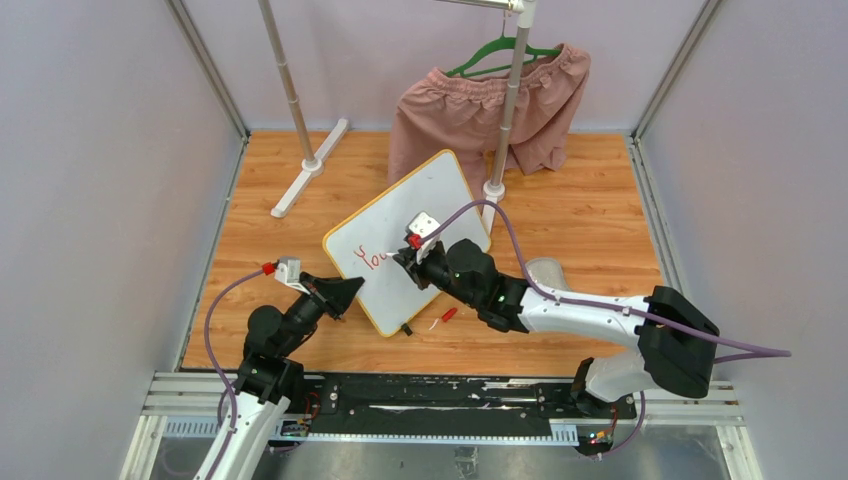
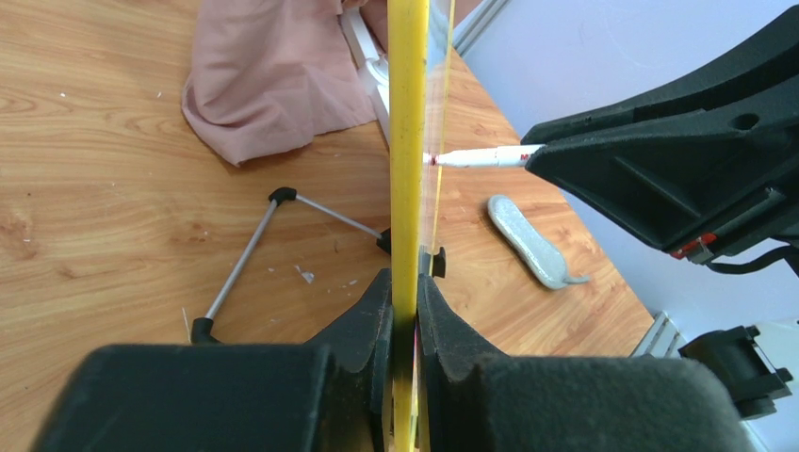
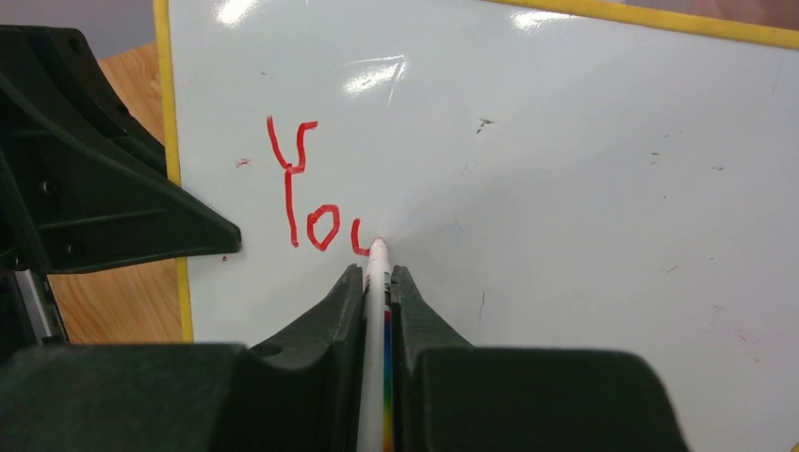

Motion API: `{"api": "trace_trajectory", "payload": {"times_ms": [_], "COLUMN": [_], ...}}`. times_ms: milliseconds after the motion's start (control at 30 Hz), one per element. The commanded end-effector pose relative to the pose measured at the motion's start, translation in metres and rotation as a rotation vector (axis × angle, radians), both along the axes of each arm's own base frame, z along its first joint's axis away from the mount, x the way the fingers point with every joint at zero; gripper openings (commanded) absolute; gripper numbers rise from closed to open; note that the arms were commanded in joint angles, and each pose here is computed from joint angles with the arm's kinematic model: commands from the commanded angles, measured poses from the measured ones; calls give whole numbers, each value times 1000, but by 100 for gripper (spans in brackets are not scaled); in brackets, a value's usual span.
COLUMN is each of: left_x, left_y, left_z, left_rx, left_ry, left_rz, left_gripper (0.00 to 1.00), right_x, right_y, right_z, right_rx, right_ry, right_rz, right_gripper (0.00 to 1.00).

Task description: Write a sentence on the whiteboard

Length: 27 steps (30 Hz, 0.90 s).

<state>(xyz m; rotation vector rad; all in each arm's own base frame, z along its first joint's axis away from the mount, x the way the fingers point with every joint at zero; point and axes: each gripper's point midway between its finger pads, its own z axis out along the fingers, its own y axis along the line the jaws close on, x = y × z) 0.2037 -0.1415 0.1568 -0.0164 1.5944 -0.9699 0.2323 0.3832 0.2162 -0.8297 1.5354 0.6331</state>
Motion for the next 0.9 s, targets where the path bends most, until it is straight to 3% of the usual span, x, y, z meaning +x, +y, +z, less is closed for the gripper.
{"api": "trace_trajectory", "payload": {"times_ms": [0, 867], "left_x": [-1, -1], "left_y": [4, 3], "left_z": [-31, -32], "left_rx": [68, 70], "left_ry": [38, 38], "left_rz": [8, 4], "left_gripper": [0, 0], "right_x": [16, 16], "right_y": [-2, 3], "right_z": [17, 20], "right_rx": [19, 26], "right_ry": [-29, -31], "right_rz": [-46, -31], "right_gripper": [0, 0]}}
